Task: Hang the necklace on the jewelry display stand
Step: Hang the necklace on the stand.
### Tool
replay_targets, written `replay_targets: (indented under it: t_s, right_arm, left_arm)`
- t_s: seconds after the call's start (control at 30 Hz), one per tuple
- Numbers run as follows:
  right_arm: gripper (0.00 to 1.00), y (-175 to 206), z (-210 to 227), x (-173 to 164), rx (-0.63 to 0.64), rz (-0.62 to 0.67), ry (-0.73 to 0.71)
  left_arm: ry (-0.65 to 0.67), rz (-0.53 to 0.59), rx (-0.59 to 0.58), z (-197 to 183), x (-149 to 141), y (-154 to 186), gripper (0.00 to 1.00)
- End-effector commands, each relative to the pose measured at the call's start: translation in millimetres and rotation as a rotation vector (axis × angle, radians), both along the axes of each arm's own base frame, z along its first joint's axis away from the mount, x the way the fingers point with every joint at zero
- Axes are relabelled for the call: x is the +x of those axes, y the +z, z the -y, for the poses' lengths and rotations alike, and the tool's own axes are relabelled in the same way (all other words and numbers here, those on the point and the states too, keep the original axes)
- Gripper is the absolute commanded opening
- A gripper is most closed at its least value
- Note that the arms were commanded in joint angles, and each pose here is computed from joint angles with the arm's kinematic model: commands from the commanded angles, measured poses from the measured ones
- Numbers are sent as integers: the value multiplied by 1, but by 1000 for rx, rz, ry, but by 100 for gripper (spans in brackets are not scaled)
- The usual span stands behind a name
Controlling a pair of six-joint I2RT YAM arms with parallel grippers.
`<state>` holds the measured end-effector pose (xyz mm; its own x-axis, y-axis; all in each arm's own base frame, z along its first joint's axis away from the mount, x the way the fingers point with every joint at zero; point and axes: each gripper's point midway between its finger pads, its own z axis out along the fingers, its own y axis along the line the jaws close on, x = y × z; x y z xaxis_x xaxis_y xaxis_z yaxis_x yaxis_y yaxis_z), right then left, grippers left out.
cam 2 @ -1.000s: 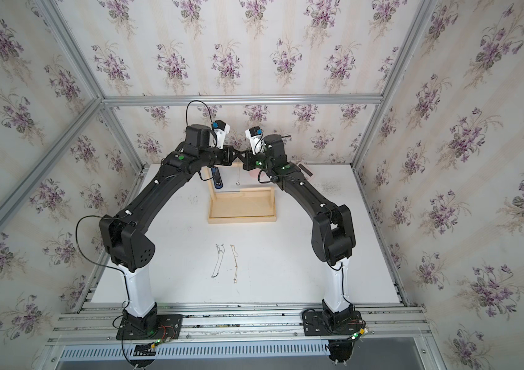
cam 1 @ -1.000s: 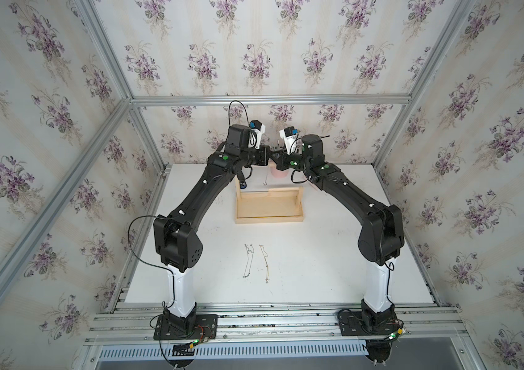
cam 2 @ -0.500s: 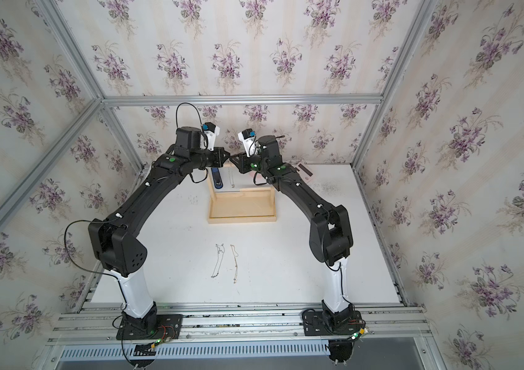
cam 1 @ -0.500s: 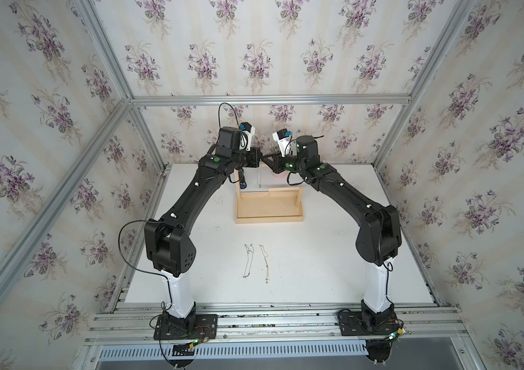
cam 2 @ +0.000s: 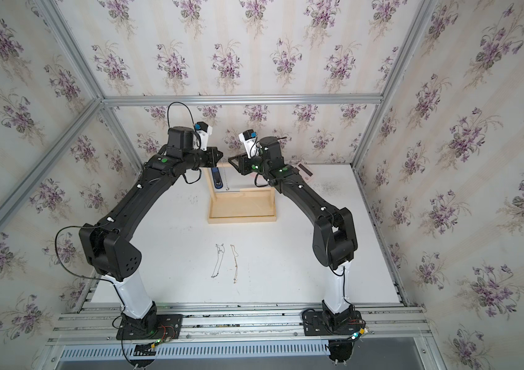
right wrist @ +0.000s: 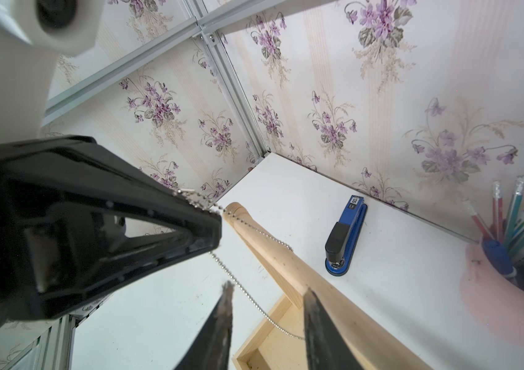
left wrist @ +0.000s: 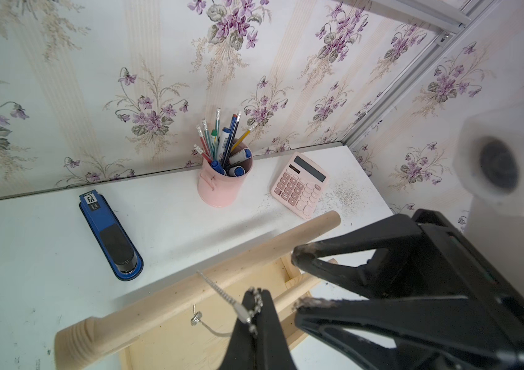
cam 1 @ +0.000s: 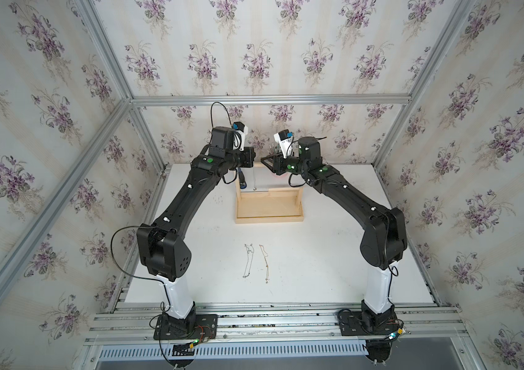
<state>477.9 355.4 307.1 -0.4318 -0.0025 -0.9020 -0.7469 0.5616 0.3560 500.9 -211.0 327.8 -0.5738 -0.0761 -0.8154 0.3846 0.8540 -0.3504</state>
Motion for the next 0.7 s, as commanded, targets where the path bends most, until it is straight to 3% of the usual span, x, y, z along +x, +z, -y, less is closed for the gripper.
replay_targets:
  t_s: [0.0,0.37,0.67]
  right_arm:
    - [38,13,4,0,16,43,-28]
    - [38,12,9,-3,9,40,-45]
    - [38,3,16,-1,-20,38,-78]
  left_arm:
    - [22,-12,48,-9,-3,-5,4]
    - [73,-58,79,-32,2,-19,5]
    - [60,-94,64,-26,11,-27,5]
